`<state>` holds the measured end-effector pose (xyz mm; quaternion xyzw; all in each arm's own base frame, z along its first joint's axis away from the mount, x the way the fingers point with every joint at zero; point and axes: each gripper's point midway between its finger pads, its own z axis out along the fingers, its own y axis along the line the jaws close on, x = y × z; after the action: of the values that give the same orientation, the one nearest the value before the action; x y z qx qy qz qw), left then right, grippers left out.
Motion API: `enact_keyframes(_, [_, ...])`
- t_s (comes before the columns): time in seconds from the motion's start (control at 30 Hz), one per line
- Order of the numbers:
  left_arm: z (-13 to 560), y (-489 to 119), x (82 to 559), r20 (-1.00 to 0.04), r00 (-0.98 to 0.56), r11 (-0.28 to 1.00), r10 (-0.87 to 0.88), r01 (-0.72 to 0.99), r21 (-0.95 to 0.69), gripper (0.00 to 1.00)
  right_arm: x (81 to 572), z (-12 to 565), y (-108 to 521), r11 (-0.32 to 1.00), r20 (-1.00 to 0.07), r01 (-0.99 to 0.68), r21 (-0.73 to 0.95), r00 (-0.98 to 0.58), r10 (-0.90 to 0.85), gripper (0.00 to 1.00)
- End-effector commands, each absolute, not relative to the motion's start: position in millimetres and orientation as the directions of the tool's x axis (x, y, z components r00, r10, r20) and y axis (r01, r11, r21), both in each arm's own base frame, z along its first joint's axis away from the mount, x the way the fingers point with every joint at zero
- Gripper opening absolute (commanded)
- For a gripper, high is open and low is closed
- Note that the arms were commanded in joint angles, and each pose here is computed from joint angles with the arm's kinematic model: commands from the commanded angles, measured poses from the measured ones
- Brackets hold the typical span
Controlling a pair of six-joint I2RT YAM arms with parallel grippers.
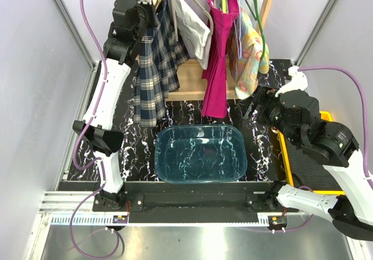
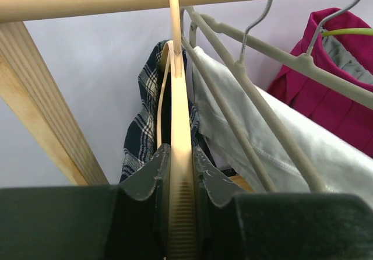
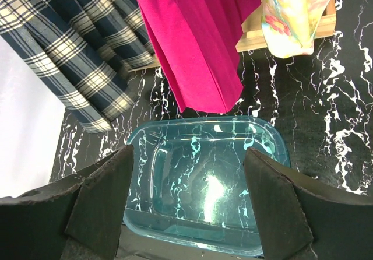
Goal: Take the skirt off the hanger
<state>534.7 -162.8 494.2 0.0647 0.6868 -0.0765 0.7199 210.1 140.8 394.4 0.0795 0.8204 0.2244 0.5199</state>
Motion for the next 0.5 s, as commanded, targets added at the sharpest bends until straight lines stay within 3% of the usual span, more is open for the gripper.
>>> enact_keyframes(0.0, [478.0,-172.5,539.4,-1.0,0.011,0.964,0.029,0.265,0.03,0.0,210.1,397.0,132.8,0.882,-0.817,-0.072,0.466,-0.418,0.397,0.83])
enact_keyframes(0.17, [486.3,-172.5,544.0,-0.999,0.043,0.965,0.029,0.261,0.039,0.0,209.6,391.3,135.5,0.88,-0.81,-0.073,0.47,-0.433,0.396,0.81])
enact_keyframes(0.47, [584.1,-149.8,530.5,-0.933,0.356,0.988,-0.049,0.153,0.006,0.0,210.8,380.8,140.1,0.887,-0.807,-0.076,0.456,-0.455,0.377,0.78])
